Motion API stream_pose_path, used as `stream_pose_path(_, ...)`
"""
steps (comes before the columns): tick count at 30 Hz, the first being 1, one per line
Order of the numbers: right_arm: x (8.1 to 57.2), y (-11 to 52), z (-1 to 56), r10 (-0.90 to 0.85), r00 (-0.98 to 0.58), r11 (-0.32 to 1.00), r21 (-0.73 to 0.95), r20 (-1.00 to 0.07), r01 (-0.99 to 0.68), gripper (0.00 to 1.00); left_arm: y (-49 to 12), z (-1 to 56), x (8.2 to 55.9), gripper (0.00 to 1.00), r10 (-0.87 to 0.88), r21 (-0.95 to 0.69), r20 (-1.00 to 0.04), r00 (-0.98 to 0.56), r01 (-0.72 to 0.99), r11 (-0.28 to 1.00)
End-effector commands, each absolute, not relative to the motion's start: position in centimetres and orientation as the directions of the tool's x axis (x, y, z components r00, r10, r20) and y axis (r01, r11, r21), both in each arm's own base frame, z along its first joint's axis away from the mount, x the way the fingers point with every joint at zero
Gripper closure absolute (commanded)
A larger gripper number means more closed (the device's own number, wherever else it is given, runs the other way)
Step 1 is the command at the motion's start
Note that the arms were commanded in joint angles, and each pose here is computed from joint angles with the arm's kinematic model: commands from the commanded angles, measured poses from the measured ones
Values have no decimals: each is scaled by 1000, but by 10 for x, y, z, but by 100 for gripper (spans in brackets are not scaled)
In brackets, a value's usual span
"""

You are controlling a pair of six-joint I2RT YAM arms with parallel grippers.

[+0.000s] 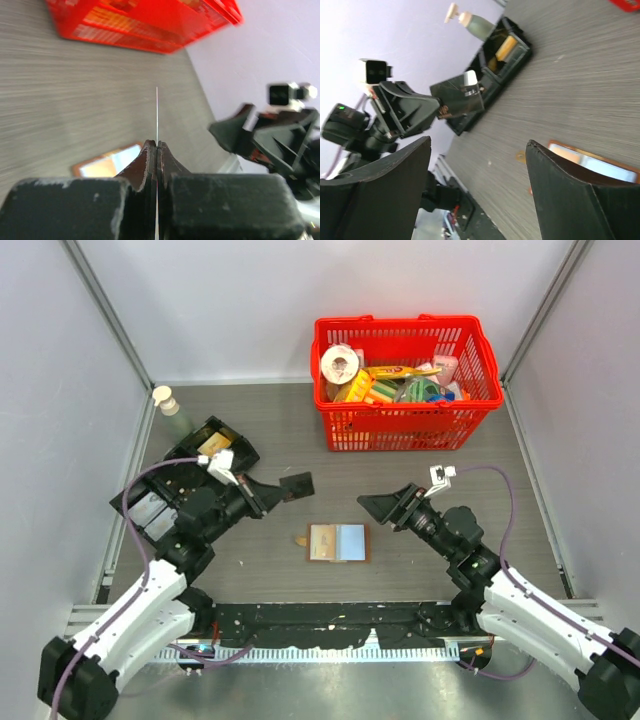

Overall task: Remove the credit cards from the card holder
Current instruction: Place the credit card in the storage box.

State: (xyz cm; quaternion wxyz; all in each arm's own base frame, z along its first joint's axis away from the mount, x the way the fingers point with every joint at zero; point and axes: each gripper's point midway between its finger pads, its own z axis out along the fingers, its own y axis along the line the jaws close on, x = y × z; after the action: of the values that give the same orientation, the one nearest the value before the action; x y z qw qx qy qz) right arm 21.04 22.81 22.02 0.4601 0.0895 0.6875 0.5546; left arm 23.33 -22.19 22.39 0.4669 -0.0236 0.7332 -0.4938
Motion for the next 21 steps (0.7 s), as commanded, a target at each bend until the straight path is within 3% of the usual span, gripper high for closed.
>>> stream_pose_path(1,219,208,216,546,-497,572,734,-674,-366,19,-164,214,257,100,-528,-687,-704,-474,267,676)
stream_pose_path(6,218,195,203,481,-484,665,664,-731,-343,19,-81,203,276,100,-614,-657,-707,-351,5,754)
stream_pose_path(10,213,195,194,438,-506,681,642,-743,-353,19,-19,192,281,100,-593,-547,-766,-248,-233,804)
stream_pose_path(16,206,193,189,392,-506,694,608,-768,-386,19,24,188,294,100,-557,-450,-805,-205,-401,798)
stream_pose_path(21,203,189,191,380,-484,701,587,-788,-405,19,46,172,311,100,-610,-447,-762,-217,-505,738)
